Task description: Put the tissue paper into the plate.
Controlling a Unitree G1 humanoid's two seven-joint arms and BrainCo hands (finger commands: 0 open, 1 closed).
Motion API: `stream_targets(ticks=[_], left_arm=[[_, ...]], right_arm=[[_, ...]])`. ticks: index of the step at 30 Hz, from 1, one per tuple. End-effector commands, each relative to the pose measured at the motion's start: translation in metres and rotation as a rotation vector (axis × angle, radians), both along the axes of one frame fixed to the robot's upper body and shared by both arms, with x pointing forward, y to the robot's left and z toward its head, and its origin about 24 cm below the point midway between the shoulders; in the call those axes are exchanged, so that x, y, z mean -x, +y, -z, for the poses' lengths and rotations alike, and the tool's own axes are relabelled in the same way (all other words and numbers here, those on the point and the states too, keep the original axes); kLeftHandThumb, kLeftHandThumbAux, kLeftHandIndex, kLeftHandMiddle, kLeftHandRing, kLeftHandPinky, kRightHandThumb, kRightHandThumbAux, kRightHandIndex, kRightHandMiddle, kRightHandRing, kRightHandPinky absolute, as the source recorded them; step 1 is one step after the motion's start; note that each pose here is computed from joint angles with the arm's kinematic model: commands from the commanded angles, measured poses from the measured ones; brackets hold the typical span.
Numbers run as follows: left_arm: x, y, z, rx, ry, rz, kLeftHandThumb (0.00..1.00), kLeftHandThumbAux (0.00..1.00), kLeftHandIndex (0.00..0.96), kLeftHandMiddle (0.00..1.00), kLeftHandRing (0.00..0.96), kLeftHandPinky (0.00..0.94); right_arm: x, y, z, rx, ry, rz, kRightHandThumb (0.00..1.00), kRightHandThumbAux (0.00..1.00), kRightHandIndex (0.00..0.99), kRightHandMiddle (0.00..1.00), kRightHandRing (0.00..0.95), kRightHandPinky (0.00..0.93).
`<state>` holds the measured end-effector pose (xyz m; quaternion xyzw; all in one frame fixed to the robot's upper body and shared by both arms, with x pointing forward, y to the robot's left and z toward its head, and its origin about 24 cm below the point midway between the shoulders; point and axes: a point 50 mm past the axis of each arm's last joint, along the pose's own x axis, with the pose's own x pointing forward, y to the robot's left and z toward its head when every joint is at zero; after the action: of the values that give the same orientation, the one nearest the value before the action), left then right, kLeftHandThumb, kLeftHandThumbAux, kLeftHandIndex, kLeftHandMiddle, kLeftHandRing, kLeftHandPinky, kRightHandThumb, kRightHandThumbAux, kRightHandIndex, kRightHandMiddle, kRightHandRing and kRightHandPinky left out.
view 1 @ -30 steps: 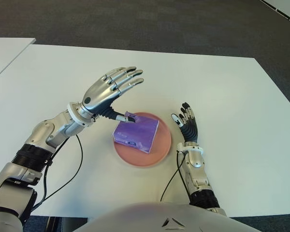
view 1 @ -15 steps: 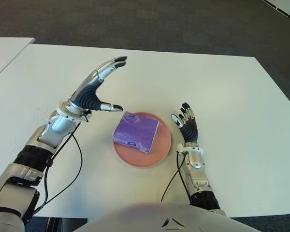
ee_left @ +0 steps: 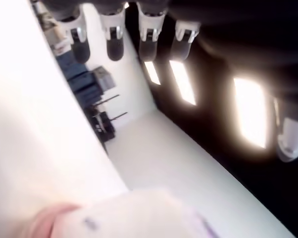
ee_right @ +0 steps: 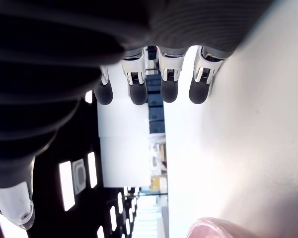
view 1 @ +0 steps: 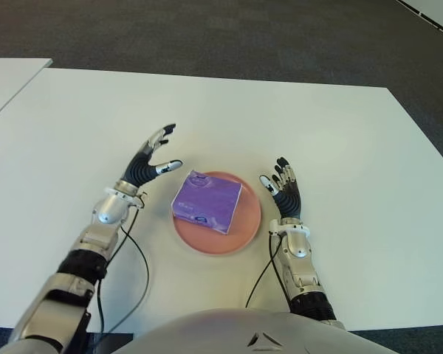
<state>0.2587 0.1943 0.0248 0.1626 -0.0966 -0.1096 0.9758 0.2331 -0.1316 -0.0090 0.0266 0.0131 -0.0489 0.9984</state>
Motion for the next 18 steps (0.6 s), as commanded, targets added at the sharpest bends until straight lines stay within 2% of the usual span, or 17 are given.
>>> stream_targets(ticks=[1,12,18], left_arm=[[0.004,-0.001,0.013,0.039,0.079,-0.07,0.0,0.444,0.0,0.0,0.0,0.0],[0.014,-0.014,0.033,0.127,0.145,-0.113,0.0,0.4,0.0,0.0,0.0,0.0],[0.018,-0.016,0.039,0.149,0.174,-0.139,0.0,0.388,0.0,0.0,0.0,0.0]], right_arm=[[0.036,0.003,0.05,-0.027,0.302,0.011,0.137,0.595,0.0,0.0,0.0,0.0],[0.038,0.003,0.05,-0.035,0.313,0.012,0.128,0.612,0.0,0.0,0.0,0.0],[0.038,0.004,0.05,-0.034,0.307,0.011,0.126,0.62,0.0,0.0,0.0,0.0]])
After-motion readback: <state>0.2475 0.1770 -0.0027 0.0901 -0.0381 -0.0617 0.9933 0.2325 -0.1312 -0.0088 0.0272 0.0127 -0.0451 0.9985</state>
